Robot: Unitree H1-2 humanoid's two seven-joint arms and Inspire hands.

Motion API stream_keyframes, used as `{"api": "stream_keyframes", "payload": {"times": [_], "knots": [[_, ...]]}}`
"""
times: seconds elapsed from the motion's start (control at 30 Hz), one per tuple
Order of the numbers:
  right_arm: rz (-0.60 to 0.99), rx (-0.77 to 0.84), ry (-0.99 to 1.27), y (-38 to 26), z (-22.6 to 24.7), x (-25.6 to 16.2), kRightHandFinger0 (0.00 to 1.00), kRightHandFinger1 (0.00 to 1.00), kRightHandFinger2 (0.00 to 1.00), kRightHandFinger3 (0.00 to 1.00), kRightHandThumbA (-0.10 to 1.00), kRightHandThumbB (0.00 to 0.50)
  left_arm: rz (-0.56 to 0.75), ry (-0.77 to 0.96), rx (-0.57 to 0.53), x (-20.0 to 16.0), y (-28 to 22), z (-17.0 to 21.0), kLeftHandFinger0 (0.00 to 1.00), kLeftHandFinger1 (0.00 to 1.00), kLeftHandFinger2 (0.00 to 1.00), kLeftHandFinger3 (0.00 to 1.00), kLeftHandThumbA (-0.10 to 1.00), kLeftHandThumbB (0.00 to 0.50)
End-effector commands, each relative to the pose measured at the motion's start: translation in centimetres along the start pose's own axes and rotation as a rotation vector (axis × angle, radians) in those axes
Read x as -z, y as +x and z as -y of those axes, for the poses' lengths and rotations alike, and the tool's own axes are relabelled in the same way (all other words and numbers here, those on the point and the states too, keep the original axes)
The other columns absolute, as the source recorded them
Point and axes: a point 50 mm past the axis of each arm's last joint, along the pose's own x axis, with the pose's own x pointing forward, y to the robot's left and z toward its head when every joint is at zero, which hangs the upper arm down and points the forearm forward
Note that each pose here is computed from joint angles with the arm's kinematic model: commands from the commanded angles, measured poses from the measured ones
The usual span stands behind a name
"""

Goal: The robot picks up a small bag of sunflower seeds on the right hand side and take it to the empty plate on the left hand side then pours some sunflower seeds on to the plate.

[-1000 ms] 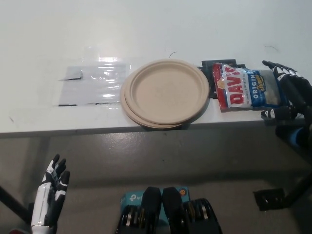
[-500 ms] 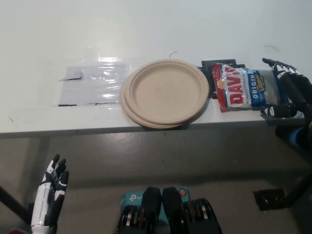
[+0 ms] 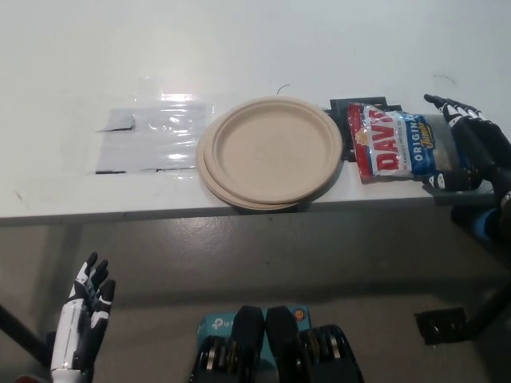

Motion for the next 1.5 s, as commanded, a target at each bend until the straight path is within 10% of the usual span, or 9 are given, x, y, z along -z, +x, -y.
{"api": "stream_keyframes", "payload": {"times": [0.0, 0.87, 1.03, 1.13, 1.17, 1.2, 1.23, 1.47], "knots": [[0.047, 0.068, -0.016, 1.3, 2.4, -1.3, 1.0, 1.0, 1.0, 1.0, 1.0, 0.399, 0.048, -0.003, -0.003, -0.8, 0.2, -0.3, 1.0, 1.0, 1.0, 1.0, 0.84, 0.0], [-0.114, 0.03, -0.083, 5.7, -0.6, -0.1, 1.0, 1.0, 1.0, 1.0, 0.99, 0.415, 0.053, -0.004, -0.008, -0.9, 0.3, -0.3, 1.0, 1.0, 1.0, 1.0, 0.86, 0.0], [-0.265, 0.024, -0.217, 7.5, -1.5, 0.4, 1.0, 1.0, 1.0, 1.0, 0.73, 0.45, 0.052, -0.001, -0.007, -0.9, -0.1, -0.2, 0.98, 1.0, 1.0, 1.0, 0.9, 0.0], [-0.336, 0.012, -0.34, 7.9, -1.7, 0.5, 0.96, 1.0, 1.0, 1.0, 0.13, 0.409, 0.052, -0.013, -0.014, -0.8, -0.2, -0.3, 0.97, 1.0, 1.0, 1.0, 0.91, 0.0], [-0.343, 0.008, -0.371, 7.9, -1.9, 0.4, 0.78, 1.0, 1.0, 1.0, 0.04, 0.378, 0.053, -0.015, -0.019, -0.8, -0.3, -0.4, 0.97, 1.0, 1.0, 1.0, 0.91, 0.0], [-0.34, 0.012, -0.428, 7.3, -2.5, 0.9, 0.25, 0.39, 0.56, 0.76, -0.09, 0.354, 0.053, -0.017, -0.023, -0.8, -0.4, -0.6, 0.97, 1.0, 1.0, 1.0, 0.94, 0.0], [-0.336, 0.018, -0.428, 7.0, -2.7, 1.2, 0.08, 0.2, 0.38, 0.6, -0.1, 0.352, 0.055, -0.017, -0.027, -0.9, -0.4, -0.7, 0.97, 1.0, 1.0, 1.0, 0.94, 0.0], [-0.292, 0.048, -0.336, 5.4, -4.9, 2.0, 0.0, 0.0, 0.08, 0.27, -0.1, 0.279, 0.062, -0.024, -0.032, -1.2, 0.0, -1.2, 0.96, 1.0, 1.0, 1.0, 1.0, 0.0]]}}
